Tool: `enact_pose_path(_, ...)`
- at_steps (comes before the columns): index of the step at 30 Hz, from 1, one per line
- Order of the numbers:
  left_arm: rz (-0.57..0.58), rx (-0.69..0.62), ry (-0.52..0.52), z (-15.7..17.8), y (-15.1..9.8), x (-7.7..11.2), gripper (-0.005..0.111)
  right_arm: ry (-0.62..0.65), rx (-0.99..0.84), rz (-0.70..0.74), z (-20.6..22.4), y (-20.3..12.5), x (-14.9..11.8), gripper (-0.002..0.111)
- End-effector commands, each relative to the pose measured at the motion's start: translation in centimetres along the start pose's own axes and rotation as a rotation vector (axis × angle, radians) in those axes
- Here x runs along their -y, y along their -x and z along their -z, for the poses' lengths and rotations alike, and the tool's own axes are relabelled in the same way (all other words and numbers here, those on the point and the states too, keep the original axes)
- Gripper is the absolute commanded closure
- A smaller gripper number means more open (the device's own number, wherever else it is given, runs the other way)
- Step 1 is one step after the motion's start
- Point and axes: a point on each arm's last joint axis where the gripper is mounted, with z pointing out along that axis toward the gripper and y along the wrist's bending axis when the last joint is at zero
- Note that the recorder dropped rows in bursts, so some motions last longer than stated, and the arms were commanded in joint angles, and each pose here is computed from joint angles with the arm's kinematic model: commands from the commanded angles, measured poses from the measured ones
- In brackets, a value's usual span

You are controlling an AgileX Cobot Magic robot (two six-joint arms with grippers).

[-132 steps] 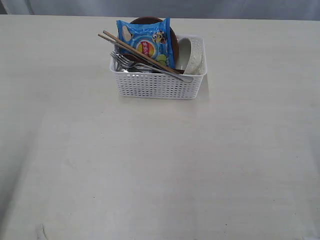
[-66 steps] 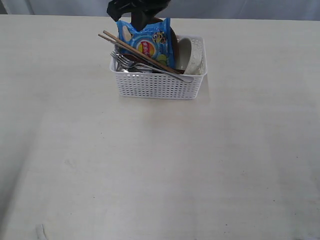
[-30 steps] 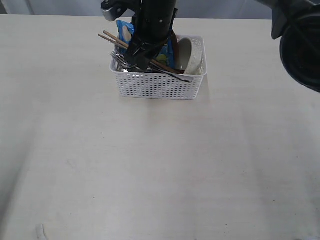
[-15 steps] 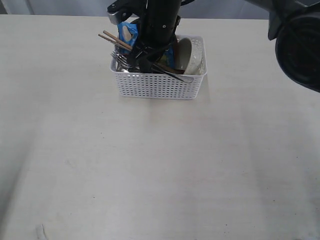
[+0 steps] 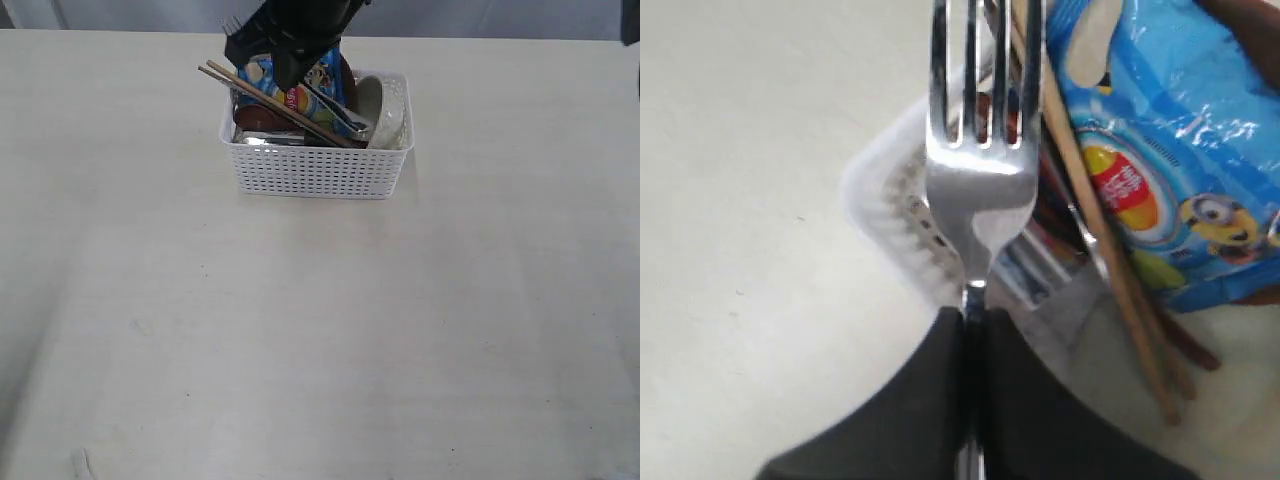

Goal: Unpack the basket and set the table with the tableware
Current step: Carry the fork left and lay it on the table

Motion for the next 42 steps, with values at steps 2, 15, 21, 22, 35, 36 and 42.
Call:
enact_pose_path(2, 0.002, 0.011, -0.002, 0.0, 0.0, 0.0, 0.107, 0.123, -0.061, -0.166, 0.0, -1.1, -7.6, 0.109)
enact_pose_path(15, 0.002, 0.011, -0.002, 0.0, 0.0, 0.0, 0.107, 0.012, -0.029, -0.616, -10.4, -3.4, -15.2, 0.109)
enact_pose_path(21, 0.002, 0.011, -0.002, 0.0, 0.0, 0.0, 0.107, -0.027, -0.016, -0.712, -13.3, -3.6, -14.7, 0.109)
enact_pose_path(22, 0.002, 0.011, -0.002, 0.0, 0.0, 0.0, 0.107, -0.039, -0.015, -0.727, -13.7, -3.7, -14.6, 0.109)
enact_pose_path(35, 0.002, 0.011, -0.002, 0.0, 0.0, 0.0, 0.107, -0.125, 0.024, -0.696, -14.7, -3.8, -13.7, 0.108)
enact_pose_path(36, 0.002, 0.011, -0.002, 0.0, 0.0, 0.0, 0.107, -0.121, 0.03, -0.695, -14.7, -3.7, -13.7, 0.106)
enact_pose_path(42, 0.002, 0.011, -0.002, 0.0, 0.0, 0.0, 0.107, -0.111, 0.057, -0.748, -14.7, -3.5, -13.7, 0.076)
